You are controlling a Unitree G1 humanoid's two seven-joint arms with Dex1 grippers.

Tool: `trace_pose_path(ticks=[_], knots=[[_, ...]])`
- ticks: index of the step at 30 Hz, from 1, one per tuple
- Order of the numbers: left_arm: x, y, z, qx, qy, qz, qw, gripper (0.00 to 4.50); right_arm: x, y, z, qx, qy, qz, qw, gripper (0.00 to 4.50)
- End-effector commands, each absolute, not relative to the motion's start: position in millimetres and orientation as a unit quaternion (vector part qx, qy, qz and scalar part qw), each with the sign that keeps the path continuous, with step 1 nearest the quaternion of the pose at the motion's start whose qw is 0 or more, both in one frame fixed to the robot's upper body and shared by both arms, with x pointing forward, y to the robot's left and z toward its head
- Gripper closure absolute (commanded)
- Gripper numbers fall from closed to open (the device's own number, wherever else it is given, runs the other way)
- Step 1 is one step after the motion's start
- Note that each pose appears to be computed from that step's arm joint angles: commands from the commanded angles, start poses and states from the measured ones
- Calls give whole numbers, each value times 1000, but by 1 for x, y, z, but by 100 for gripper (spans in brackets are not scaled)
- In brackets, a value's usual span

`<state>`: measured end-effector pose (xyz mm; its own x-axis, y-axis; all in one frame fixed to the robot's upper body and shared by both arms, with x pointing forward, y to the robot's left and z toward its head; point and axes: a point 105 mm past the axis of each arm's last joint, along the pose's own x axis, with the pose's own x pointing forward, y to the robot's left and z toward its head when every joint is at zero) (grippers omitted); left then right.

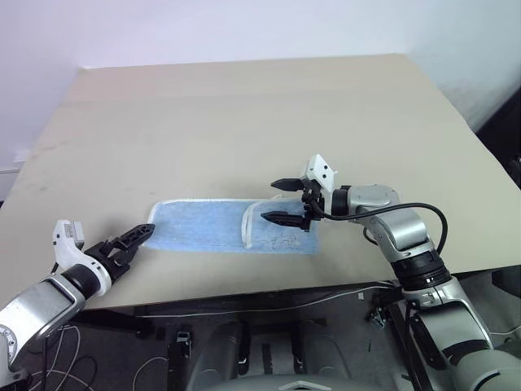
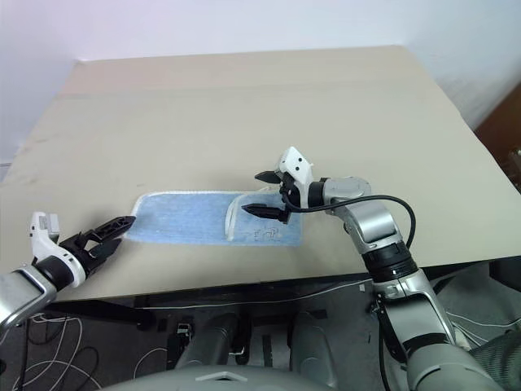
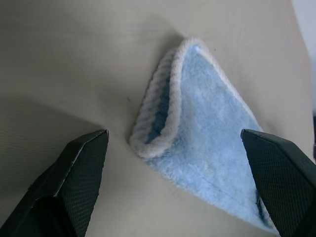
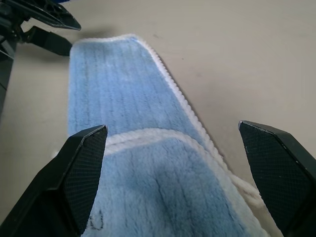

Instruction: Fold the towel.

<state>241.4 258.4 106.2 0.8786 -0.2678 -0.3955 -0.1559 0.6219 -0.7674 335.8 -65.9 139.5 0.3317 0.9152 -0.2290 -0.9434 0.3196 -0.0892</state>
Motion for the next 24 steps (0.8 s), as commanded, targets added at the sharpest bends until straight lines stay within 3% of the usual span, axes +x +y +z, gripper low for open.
trace_pose_path(ticks=[1,5,14,15,24], knots=[[243,258,94,-452,258,-22,853,18,337,-68,153,-115,38,565,816,1],[245,255,93,-469,256,-35,844,116,338,-70,154,-116,39,560,820,0],[243,262,86,-482,251,-51,838,429,340,-72,154,-119,38,555,822,0],[243,263,87,-485,247,-53,837,447,340,-72,153,-119,39,555,822,0],[249,273,119,-471,205,-98,852,447,338,-72,153,-120,39,559,820,0]])
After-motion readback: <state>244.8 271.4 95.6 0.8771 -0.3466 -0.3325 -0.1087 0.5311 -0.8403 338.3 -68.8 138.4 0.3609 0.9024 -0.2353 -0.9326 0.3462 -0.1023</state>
